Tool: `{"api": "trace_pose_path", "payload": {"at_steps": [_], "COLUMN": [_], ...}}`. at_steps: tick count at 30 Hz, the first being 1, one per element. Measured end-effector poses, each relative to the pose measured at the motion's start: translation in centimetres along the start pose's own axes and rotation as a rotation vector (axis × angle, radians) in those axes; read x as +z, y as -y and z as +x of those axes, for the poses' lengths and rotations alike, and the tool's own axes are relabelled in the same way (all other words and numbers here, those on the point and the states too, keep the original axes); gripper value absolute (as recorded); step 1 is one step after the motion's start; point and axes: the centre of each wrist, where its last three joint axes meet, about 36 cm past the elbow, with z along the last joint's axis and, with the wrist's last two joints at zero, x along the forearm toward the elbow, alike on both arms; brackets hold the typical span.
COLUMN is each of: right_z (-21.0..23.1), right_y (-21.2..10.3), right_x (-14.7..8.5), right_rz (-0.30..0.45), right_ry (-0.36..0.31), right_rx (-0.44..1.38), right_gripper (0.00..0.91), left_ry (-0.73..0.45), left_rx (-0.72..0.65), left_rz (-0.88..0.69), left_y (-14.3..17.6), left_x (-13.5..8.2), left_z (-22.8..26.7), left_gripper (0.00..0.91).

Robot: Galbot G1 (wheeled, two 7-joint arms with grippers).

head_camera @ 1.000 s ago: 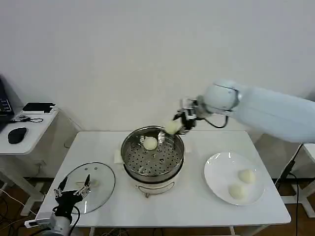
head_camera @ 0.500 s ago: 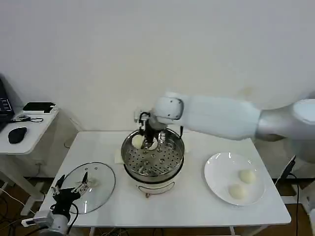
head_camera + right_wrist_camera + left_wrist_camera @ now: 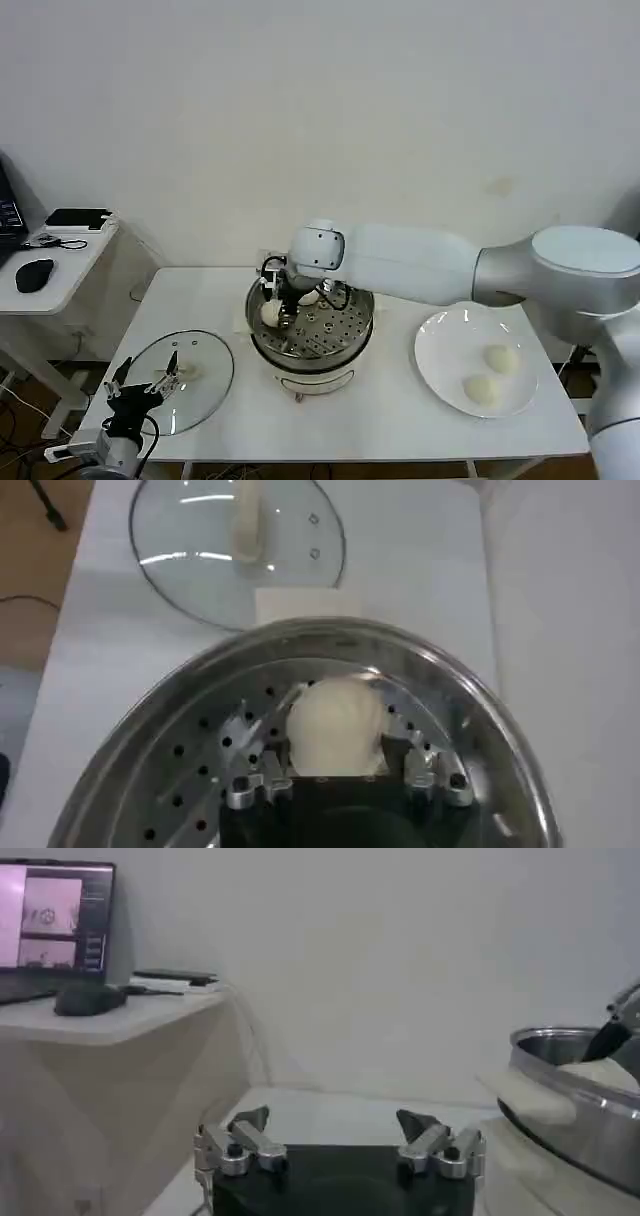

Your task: Take steamed baozi put them in steamer then cover it.

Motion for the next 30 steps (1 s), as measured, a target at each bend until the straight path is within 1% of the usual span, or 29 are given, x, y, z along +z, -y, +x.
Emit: {"api": "trace_pose_path", "payload": {"at_steps": [1,2,7,10,14,18,20,23,26,30], "right_z": [-0.1,-0.2,-0.3,0.5,2.7,5.5,7.1,9.6,11.8,14.7], "right_y": [0.0,-0.1,-0.2,0.0,0.4,0.9,1.0,1.1,0.9,0.2], "right_x": [0.0,0.0,0.1,0.1,0.2,1.2,2.1,4.1,6.8,11.3], "right_rz": [0.000,0.000,0.001,0.004,0.013,0.026,0.035,0.049,0.067,0.095], "right_ry": [-0.003,-0.007,-0.018,-0.017,-0.012,-0.015,-0.021,-0.037,-0.057,-0.070], "right_rx": [0.001,0.002,0.000,0.003,0.017,0.043,0.056,0.074,0.080,0.076], "right_gripper": [0.816,0.907,0.907,0.907,0.907,0.907,0.907,0.907,0.907,0.907], "left_ry": [-0.001,-0.001,-0.003,-0.003,-0.007,-0.009,-0.009,-0.007,-0.007,-0.011], "left_rx": [0.001,0.001,0.000,0.000,0.001,0.004,0.006,0.012,0.018,0.021], "left_rz": [0.000,0.001,0.001,0.000,0.003,0.003,0.002,0.001,-0.001,-0.006], "left_y": [0.0,0.0,0.0,0.0,0.1,0.1,0.1,0.2,0.2,0.0], "left_x": [0.0,0.1,0.1,0.1,0.3,0.4,0.4,0.3,0.1,0.1], "left_z": [0.0,0.0,0.0,0.0,-0.1,-0.2,-0.3,-0.3,-0.3,-0.4], "left_gripper": [0.907,0.907,0.907,0.907,0.907,0.907,0.907,0.907,0.907,0.907]}}
